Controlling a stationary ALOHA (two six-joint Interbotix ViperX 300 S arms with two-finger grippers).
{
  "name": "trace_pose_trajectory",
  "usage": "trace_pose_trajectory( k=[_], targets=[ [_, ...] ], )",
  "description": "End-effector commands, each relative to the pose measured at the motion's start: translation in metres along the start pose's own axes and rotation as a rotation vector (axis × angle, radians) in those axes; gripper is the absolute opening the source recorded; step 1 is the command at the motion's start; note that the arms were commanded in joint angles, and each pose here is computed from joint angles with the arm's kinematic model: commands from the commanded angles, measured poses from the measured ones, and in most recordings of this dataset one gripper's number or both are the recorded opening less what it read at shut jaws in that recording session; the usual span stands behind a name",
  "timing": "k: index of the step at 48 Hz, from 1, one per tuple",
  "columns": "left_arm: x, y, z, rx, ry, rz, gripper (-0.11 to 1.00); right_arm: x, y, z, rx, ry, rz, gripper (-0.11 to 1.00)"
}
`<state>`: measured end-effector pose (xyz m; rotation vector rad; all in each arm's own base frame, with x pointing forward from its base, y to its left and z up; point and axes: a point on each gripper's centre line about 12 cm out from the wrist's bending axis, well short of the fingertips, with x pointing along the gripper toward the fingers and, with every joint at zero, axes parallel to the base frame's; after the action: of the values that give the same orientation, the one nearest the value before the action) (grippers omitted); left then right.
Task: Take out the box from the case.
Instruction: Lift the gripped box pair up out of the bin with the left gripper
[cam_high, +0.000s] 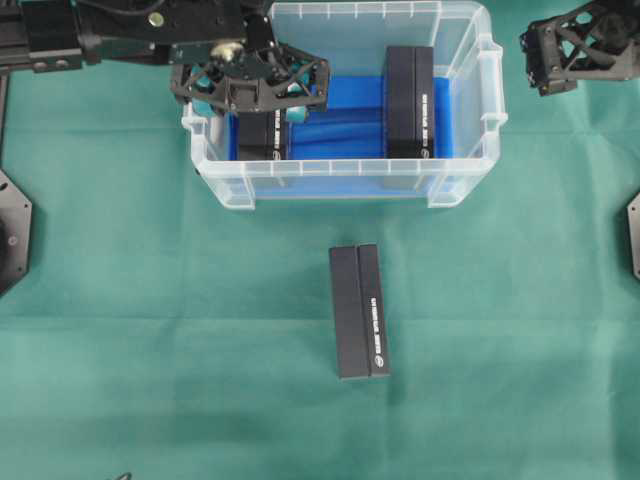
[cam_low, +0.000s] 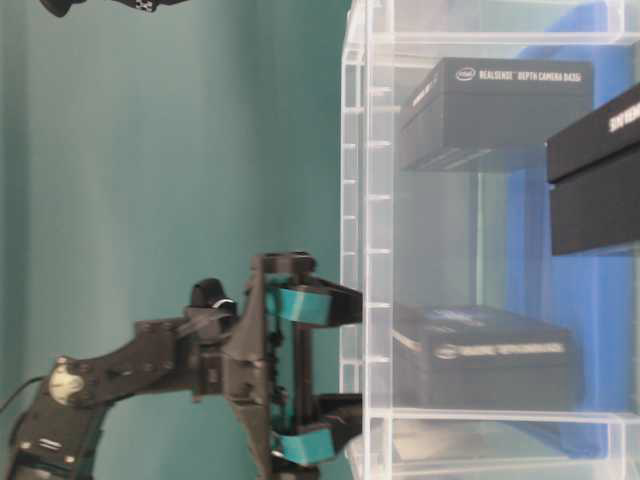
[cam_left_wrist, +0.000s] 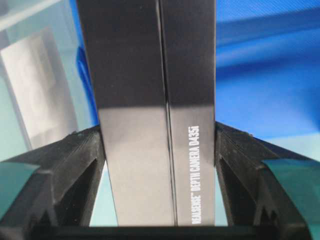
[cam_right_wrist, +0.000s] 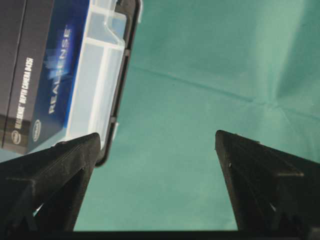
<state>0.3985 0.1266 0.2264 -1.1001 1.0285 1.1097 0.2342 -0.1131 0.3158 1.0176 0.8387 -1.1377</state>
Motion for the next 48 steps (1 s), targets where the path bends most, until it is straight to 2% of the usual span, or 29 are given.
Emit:
trace_pose_trajectory(
  k=[1,13,24,36,48],
  targets=[
    [-0.04,-0.009,0.006,-0.005,-0.029,-0.082,0.61,-0.006,0.002,0.002,-0.001,-0.014,0.024,0.93],
    [-0.089,-0.01,0.014,-0.021,-0.041,-0.096,0.61,-0.006,0.002,0.002,-0.002,-0.017,0.028,0.93],
    [-0.138,0.0,0.02,-0.036,-0.052,-0.111,0.62,-0.006,0.004,0.004,-0.004,-0.031,0.044,0.93],
    [-0.173,0.008,0.021,-0.044,-0.052,-0.11,0.62,-0.005,0.004,0.004,-0.006,-0.034,0.043,0.93],
    [-0.198,0.007,0.022,-0.048,-0.058,-0.13,0.62,-0.006,0.004,0.004,-0.005,-0.034,0.044,0.93]
  ],
)
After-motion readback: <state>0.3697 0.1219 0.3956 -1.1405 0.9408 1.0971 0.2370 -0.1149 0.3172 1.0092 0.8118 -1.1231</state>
